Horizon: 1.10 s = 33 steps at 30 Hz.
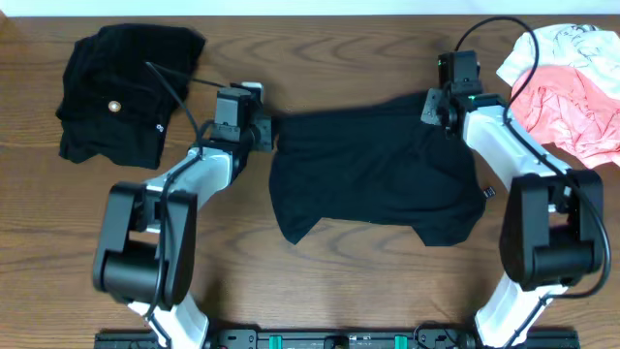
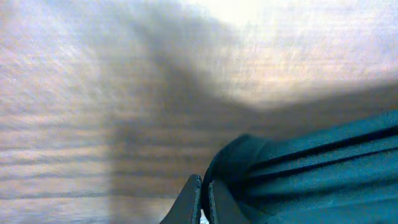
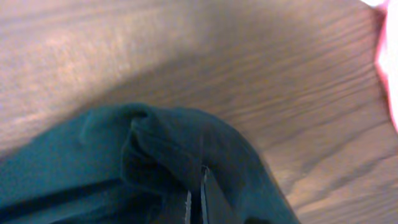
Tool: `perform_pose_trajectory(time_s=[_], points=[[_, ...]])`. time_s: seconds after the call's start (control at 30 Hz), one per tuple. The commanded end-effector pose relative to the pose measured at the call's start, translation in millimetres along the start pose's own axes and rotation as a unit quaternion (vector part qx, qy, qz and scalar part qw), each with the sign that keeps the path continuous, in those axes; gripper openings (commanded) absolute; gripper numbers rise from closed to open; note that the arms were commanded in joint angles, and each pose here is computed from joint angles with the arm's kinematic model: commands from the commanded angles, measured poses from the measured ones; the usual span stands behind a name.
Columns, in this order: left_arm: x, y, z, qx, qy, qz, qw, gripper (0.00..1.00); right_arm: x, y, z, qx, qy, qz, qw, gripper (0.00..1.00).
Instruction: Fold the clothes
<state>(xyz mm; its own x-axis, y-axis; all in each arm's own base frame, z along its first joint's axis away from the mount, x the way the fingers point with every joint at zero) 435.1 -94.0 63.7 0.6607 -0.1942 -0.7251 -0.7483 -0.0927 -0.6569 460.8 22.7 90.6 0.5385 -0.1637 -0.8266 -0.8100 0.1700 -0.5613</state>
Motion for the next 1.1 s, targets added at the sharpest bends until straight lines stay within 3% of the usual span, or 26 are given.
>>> perform_pose_trajectory(time_s=[0.0,0.3,0.33,0.37,0.4,0.53,0.63,0.67,0.73,0.77,0.8,0.83,0.87,1.07], points=[[-15.8,-27.5,28.1,-0.011,-0.071,-0.042,0.997,0.06,-28.4,-33.9,-43.5,0.022,0.082,-0.060,0.995,0.01],[-18.9,-29.0,47.4,-0.026,-0.089,-0.041,0.995,0.06,-29.9,-31.8,-65.8,0.036,0.100,-0.047,0.993,0.01],[-19.2,-29.3,49.2,-0.028,-0.090,-0.042,0.995,0.06,-29.7,-32.6,-67.8,0.038,0.101,-0.048,0.993,0.15],[-19.3,-29.5,50.2,-0.029,-0.091,-0.042,0.995,0.06,-29.3,-33.5,-68.8,0.040,0.098,-0.049,0.993,0.43],[-19.4,-29.6,50.0,-0.029,-0.091,-0.042,0.995,0.06,-29.3,-33.5,-68.7,0.040,0.098,-0.049,0.993,0.47],[-25.0,-35.0,38.1,-0.023,-0.070,-0.050,0.996,0.06,-29.4,-32.8,-68.1,0.035,0.098,-0.048,0.993,0.48],[-34.7,-43.0,11.1,-0.002,-0.023,-0.062,0.998,0.06,-29.4,-32.0,-68.1,0.035,0.098,-0.046,0.994,0.64],[-37.4,-44.7,-2.7,0.017,0.005,-0.064,0.998,0.07,-29.4,-31.7,-67.8,0.035,0.097,-0.045,0.994,0.64],[-41.6,-45.6,-32.8,0.052,0.070,-0.068,0.994,0.13,-29.9,-30.3,-66.7,0.034,0.092,-0.041,0.994,0.62],[-42.9,-45.7,-45.0,0.064,0.096,-0.071,0.991,0.17,-30.2,-29.2,-65.5,0.033,0.087,-0.038,0.995,0.54],[-45.3,-46.2,-61.3,0.076,0.130,-0.076,0.986,0.22,-31.4,-27.9,-63.6,0.033,0.080,-0.034,0.996,0.37],[-47.6,-47.0,-74.3,0.085,0.155,-0.082,0.981,0.25,-32.9,-25.9,-61.9,0.032,0.072,-0.028,0.996,0.06],[-50.2,-48.2,-86.4,0.093,0.175,-0.089,0.976,0.26,-35.0,-24.7,-60.8,0.036,0.067,-0.025,0.997,0.01],[-64.0,-54.2,-158.7,0.163,0.249,-0.147,0.943,0.29,-67.4,-17.0,-57.6,0.071,0.033,-0.005,0.997,0.01]])
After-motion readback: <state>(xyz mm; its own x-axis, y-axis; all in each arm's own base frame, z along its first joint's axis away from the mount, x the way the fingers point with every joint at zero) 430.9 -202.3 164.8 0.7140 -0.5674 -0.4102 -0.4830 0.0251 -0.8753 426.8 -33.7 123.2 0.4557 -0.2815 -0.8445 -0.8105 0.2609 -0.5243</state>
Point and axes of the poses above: each gripper's point midway between its finger pads, its own x axis out along the fingers, its own z axis along the line the jaws close on, y = z × x, the point moved 3 cm from there along -x, back along the fingers, and after that the axes turned 5 degrees about -x, right-handed, at the moved point
